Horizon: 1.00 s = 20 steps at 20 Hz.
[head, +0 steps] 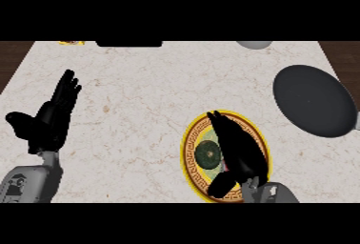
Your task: Pick the squash from the plate and place it in the pan
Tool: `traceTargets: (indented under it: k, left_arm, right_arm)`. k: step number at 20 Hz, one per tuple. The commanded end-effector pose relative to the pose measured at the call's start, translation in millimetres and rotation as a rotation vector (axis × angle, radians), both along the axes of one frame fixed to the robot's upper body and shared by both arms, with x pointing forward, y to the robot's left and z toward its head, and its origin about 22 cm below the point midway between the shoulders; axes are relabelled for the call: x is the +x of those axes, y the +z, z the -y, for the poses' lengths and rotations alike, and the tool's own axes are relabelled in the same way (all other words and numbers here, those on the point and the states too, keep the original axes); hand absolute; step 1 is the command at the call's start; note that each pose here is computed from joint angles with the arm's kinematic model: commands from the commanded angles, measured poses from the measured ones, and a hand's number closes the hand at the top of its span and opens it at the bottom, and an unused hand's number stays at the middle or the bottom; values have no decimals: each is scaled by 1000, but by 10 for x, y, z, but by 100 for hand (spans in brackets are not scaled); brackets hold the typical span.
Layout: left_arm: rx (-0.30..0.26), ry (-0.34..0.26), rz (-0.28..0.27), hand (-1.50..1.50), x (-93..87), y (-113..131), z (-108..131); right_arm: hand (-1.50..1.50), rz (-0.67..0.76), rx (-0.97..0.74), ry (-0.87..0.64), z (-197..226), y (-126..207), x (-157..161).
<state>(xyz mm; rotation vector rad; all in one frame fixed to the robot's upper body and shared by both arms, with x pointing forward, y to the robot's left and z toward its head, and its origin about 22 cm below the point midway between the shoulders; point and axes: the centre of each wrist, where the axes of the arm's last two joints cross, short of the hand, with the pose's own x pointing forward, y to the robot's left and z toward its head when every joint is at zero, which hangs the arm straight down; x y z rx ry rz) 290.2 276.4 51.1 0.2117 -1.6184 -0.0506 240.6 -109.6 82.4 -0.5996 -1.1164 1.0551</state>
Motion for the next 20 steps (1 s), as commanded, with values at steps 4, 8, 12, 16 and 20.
traceTargets:
  k: [4, 8, 12, 16, 20]
  left_arm:
    - [-5, -10, -5, 0, -142, -63, 39]
    - [-1, 13, 3, 0, 32, -5, 26]
    - [2, -6, -14, 0, 153, 3, 52]
    - [-9, -7, -8, 0, -1, -186, -58]
    - [-13, -5, 1, 0, 76, 25, -35]
  right_arm:
    - [-150, -55, -129, -16, -50, 40, -24]
    - [-150, -94, -155, -19, -50, -97, -35]
    - [-150, -102, -145, 1, -76, -395, 288]
    - [-150, -112, -166, 11, -224, -152, 216]
    - [-150, -154, -209, 12, -103, -545, 189]
